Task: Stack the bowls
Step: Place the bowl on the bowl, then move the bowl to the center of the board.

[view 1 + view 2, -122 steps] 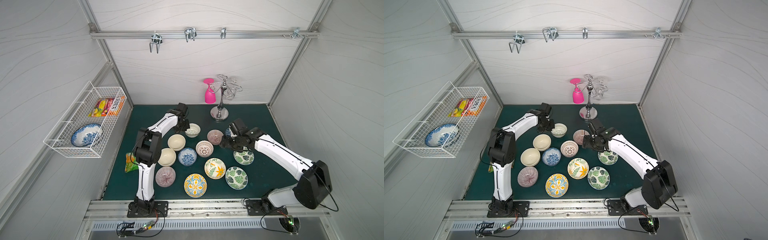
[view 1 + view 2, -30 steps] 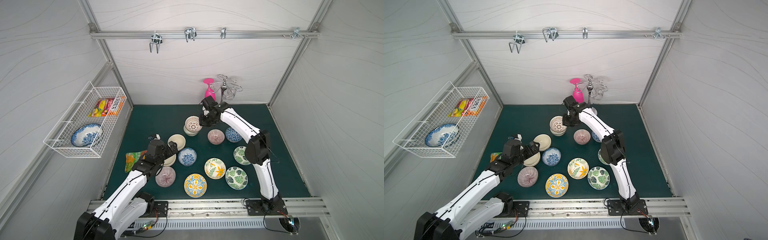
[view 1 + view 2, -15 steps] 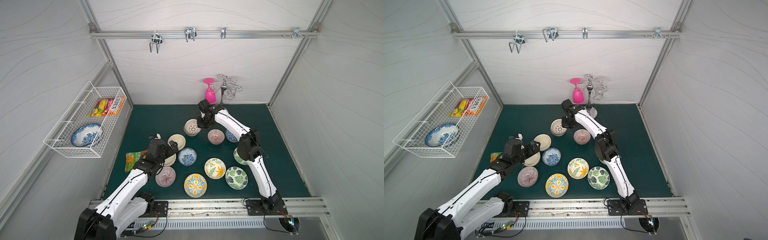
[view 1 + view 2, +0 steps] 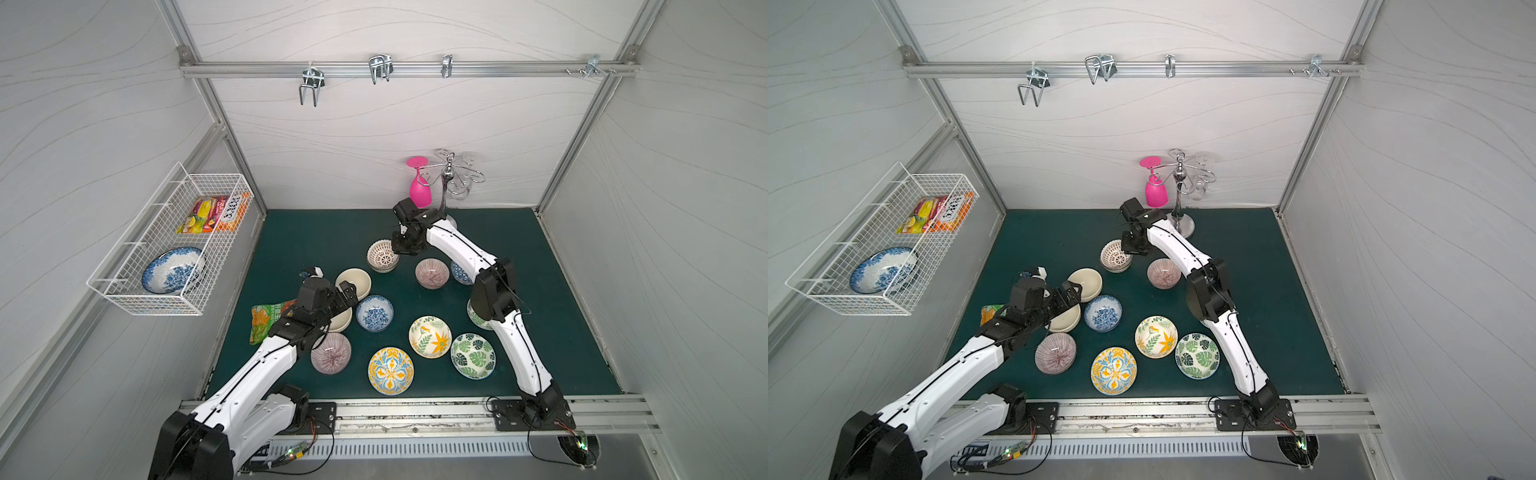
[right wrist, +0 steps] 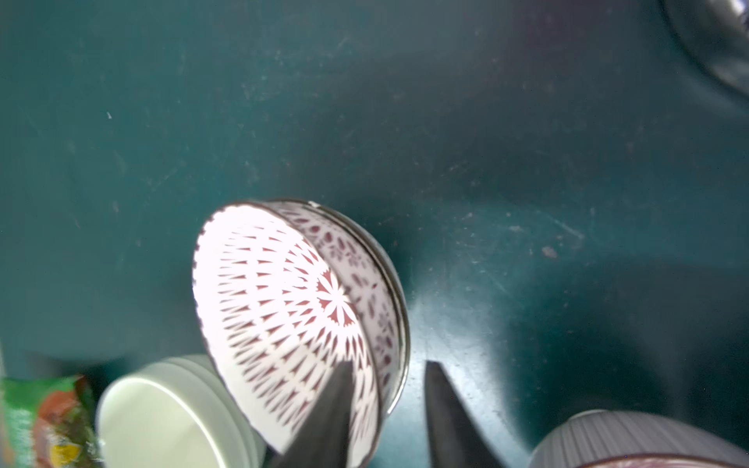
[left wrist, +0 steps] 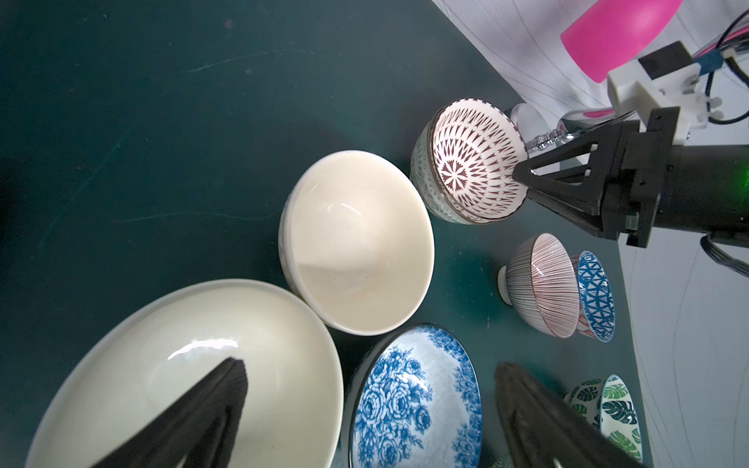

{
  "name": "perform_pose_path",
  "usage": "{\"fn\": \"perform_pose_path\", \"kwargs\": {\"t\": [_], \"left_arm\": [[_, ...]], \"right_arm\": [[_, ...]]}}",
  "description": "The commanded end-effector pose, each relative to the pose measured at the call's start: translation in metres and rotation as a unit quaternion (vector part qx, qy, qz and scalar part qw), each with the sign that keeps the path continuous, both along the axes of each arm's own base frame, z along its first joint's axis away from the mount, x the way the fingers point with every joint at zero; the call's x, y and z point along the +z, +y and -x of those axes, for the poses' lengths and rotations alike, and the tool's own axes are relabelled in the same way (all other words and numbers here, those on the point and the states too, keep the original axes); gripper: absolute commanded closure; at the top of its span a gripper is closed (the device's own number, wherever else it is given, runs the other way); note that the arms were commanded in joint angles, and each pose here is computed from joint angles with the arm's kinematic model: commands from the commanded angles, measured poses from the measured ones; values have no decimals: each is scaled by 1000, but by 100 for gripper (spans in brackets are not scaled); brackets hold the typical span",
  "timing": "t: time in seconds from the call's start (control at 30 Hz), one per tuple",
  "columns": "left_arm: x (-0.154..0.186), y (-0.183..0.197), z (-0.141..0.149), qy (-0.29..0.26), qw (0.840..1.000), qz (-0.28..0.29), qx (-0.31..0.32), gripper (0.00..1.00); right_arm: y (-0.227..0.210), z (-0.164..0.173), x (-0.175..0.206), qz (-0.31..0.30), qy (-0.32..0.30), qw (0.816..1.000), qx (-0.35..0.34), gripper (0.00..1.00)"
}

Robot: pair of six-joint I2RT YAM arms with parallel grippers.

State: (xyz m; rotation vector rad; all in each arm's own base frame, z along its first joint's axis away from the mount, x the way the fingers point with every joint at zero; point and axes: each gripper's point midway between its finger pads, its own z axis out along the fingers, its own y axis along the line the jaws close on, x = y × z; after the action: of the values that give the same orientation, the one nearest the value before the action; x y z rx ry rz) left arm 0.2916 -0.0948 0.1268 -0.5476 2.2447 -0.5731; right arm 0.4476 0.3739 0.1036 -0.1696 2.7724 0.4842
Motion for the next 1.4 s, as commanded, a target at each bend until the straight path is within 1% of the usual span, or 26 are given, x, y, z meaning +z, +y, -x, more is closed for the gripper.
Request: {"fn": "perform_pose_path", "kwargs": {"t": [0.0,0.07,0.13,0.23,0.33,0.53,0.67,0.8,0.97,1.17,1.37], "left_arm": [[6,-4,-6,-14,1000,8,-3,0],[5,-4,-7,-13,1000,8,-4,0],[5,-5,-7,-12,1000,7,-6,0],[5,-5,-7,-11,1000,6,-6,0],[5,-6,-7,-8,1000,7,-8,0],[4,-6,-7,-5,1000,9,-7,0],[2,-6,-7,-1,1000,8,-6,0],[1,-6,-8,4,1000,8,-5,0],[1,-6,-7,4,1000,8,-4,0],[1,1,-4,4,1000,5,13,0],[0,3,-3,6,1000,3,18,0]], "right_arm": [[6,1,7,-22,6,1000,-1,57],[5,1,15,-37,8,999,-6,47],[-2,2,28,-46,5,999,-15,43],[-24,5,47,-44,-8,999,-31,41],[-53,15,71,-47,-26,997,-49,39],[-106,57,78,-30,-12,996,-77,40],[-129,80,66,-26,11,995,-99,41],[-144,91,42,-25,41,991,-128,44],[-148,90,19,-32,68,986,-151,47],[-153,83,-7,-14,84,981,-172,50],[-156,78,-23,-2,95,979,-182,54]]}}
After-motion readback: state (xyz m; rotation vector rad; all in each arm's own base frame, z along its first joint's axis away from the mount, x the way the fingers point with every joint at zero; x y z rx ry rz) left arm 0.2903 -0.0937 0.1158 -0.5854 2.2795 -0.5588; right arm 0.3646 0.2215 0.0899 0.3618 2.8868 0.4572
